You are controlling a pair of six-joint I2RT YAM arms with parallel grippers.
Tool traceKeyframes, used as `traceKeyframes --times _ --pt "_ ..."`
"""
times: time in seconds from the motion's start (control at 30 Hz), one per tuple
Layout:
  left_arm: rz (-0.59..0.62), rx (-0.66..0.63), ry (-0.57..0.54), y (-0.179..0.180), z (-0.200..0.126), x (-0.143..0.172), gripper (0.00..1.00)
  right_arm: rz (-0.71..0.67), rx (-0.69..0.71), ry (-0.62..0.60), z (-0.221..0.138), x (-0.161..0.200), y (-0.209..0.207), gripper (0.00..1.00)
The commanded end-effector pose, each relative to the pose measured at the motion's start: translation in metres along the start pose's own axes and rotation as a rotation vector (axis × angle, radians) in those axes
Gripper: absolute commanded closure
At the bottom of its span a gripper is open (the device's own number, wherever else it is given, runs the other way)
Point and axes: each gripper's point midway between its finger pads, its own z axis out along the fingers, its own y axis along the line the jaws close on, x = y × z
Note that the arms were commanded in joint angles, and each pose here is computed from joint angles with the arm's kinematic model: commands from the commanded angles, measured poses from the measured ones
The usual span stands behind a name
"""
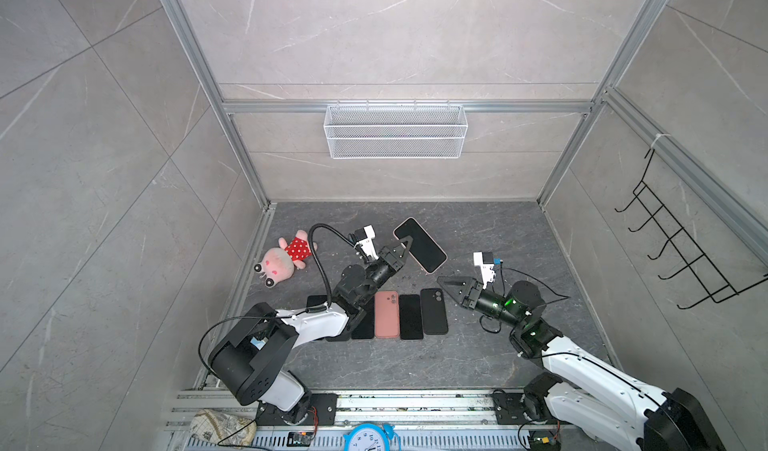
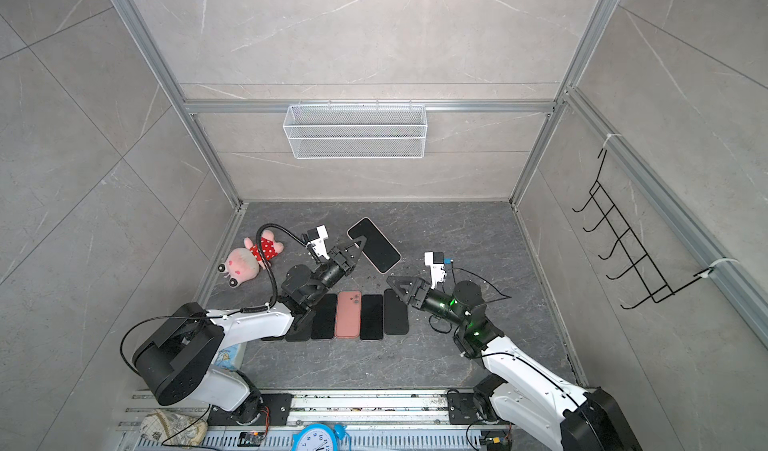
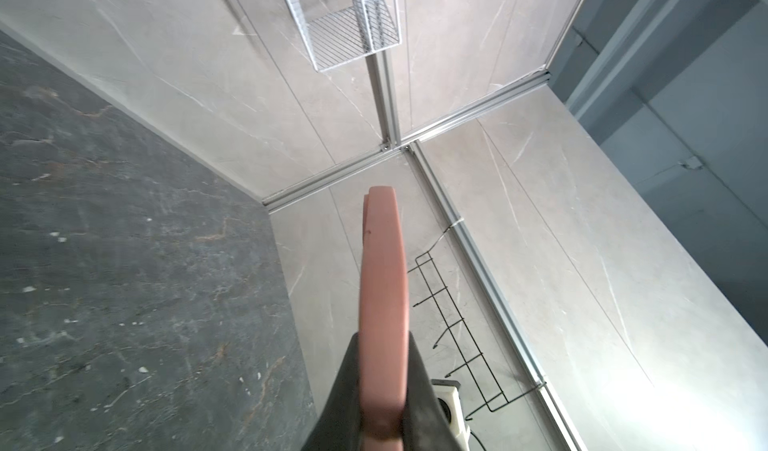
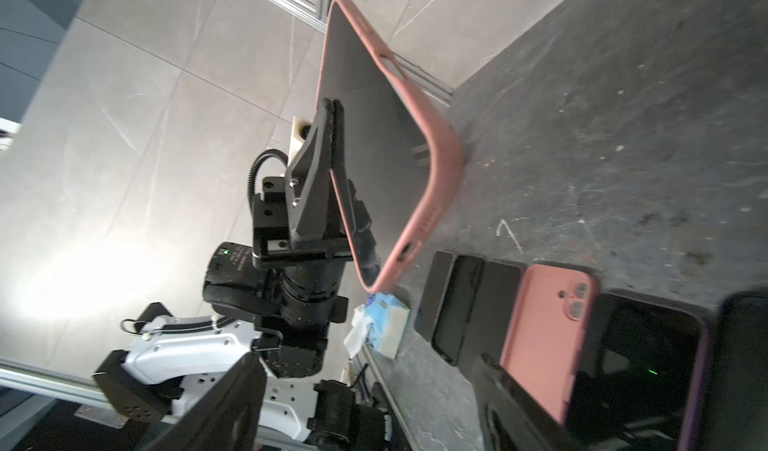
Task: Take the phone out of the phone case
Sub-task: Pass the phone.
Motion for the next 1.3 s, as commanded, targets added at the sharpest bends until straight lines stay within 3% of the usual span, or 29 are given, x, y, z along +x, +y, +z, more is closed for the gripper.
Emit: traceKeyframes --times 0.0,0.1,0.27,0.6,1.07,1.27 --pt "-0.009 0.226 -0.084 -0.069 0.003 -0.02 1.0 -0.02 -0.131 -0.066 0.004 -0.013 0.028 0.25" --pt "-0.015 0.227 -0.081 -0.07 0.004 -0.017 1.0 -0.022 -0.173 -0.074 0.008 -0.015 0.032 0.28" --pt "-0.027 0.222 -0.087 -0.069 0.003 -0.017 1.0 -0.014 -0.187 -0.068 0.015 -0.013 0.03 0.45" --pt "-0.026 0.214 -0.098 -0.066 0.003 -0.019 1.0 -0.009 -0.183 -0.059 0.016 -0.009 0.028 0.65" --pt "-0.033 0.206 -0.104 -0.064 0.0 -0.019 1.0 -0.007 -0.163 -0.068 0.02 -0.01 0.02 0.84" --pt "-0.07 0.195 -0.116 -0.061 -0.002 -0.02 1.0 -0.032 -0.149 -0.05 0.023 -0.007 0.015 0.99"
